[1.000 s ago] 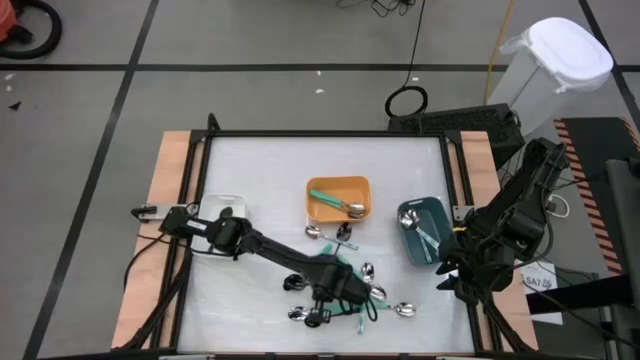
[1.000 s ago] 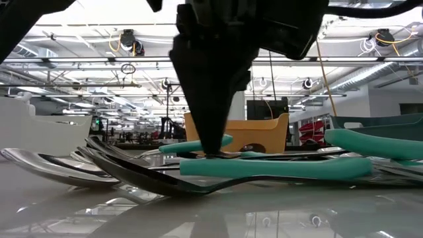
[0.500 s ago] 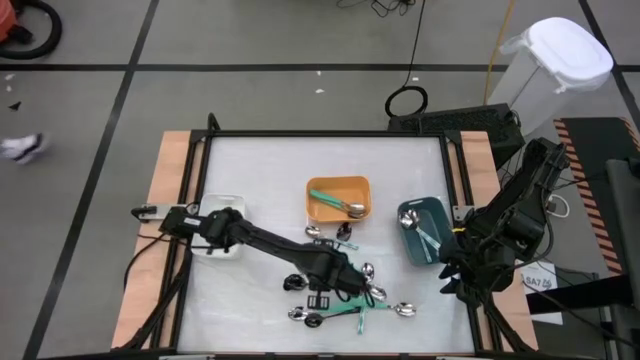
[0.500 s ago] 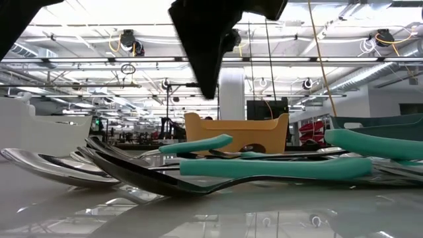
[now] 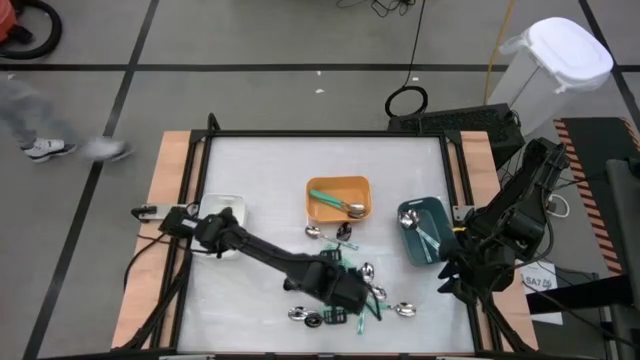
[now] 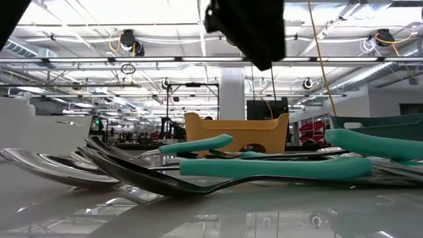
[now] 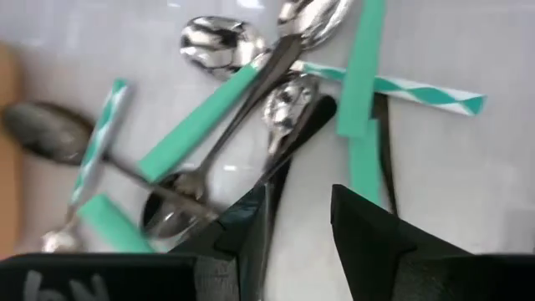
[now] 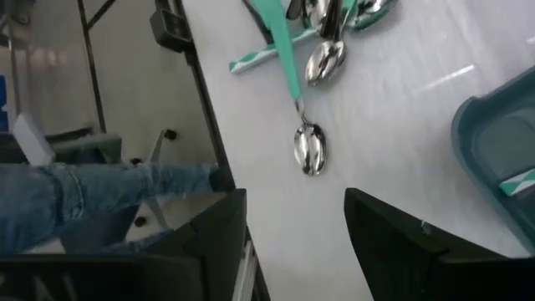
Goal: Sort silverware by color (type)
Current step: Put the black spoon into the white bin
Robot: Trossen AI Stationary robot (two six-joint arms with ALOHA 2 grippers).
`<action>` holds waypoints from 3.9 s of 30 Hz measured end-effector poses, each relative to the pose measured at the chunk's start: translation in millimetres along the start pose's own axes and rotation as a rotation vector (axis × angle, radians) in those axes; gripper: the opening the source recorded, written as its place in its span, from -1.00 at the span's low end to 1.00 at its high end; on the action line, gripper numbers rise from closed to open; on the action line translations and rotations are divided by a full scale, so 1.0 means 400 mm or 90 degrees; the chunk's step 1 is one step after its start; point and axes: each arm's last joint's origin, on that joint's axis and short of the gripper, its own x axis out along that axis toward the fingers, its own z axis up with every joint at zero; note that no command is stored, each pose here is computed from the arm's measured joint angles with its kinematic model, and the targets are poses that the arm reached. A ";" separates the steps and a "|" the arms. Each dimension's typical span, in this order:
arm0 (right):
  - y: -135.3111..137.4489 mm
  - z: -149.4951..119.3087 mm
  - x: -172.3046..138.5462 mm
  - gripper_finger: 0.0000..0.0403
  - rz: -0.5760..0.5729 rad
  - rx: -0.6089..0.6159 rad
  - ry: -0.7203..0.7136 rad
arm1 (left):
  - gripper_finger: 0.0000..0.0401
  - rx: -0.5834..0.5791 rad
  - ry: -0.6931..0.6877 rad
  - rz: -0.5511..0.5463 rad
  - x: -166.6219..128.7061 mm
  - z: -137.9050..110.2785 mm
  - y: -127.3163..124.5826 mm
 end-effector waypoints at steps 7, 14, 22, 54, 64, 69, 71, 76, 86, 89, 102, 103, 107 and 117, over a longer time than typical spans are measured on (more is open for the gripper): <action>0.000 0.002 0.000 -0.03 -0.003 -0.001 -0.017 | -0.32 0.044 0.007 0.142 -0.149 -0.056 0.025; -0.001 0.004 0.000 -0.03 -0.007 0.001 -0.033 | -0.32 0.030 -0.072 0.210 -0.371 -0.086 0.148; 0.005 0.011 0.000 -0.03 0.003 0.009 -0.081 | -0.32 -0.050 -0.152 0.152 -0.471 -0.250 0.274; 0.007 0.021 -0.002 -0.03 0.000 0.054 -0.168 | 0.02 -0.024 -0.234 -0.125 0.038 -0.363 0.054; 0.009 0.022 -0.002 -0.03 0.005 0.055 -0.169 | -0.17 -0.017 -0.190 -0.110 0.092 -0.359 0.077; 0.010 0.022 -0.002 -0.03 0.007 0.057 -0.169 | -0.18 0.010 -0.186 -0.106 0.102 -0.342 0.109; 0.010 0.022 -0.002 -0.03 0.008 0.059 -0.169 | -0.18 0.027 -0.178 -0.119 0.105 -0.337 0.120; 0.010 0.022 -0.002 -0.03 0.008 0.066 -0.169 | -0.19 0.042 -0.153 -0.116 0.111 -0.339 0.134; 0.009 0.022 -0.002 -0.03 0.006 0.065 -0.169 | -0.19 0.027 -0.135 -0.146 0.168 -0.355 0.098; 0.009 0.022 -0.002 -0.03 0.006 0.065 -0.169 | -0.19 0.012 -0.135 -0.143 0.176 -0.356 0.094; 0.009 0.022 -0.002 -0.03 0.004 0.063 -0.169 | -0.69 0.007 -0.122 -0.123 0.180 -0.360 0.101; 0.009 0.022 -0.001 -0.03 0.004 0.063 -0.169 | -0.75 0.005 -0.121 -0.123 0.180 -0.361 0.101; 0.009 0.021 -0.001 -0.03 0.004 0.062 -0.169 | -0.95 -0.019 -0.114 -0.126 0.180 -0.362 0.102; 0.010 0.022 -0.002 -0.03 0.007 0.065 -0.172 | -0.96 0.035 -0.038 -0.118 0.105 -0.312 0.061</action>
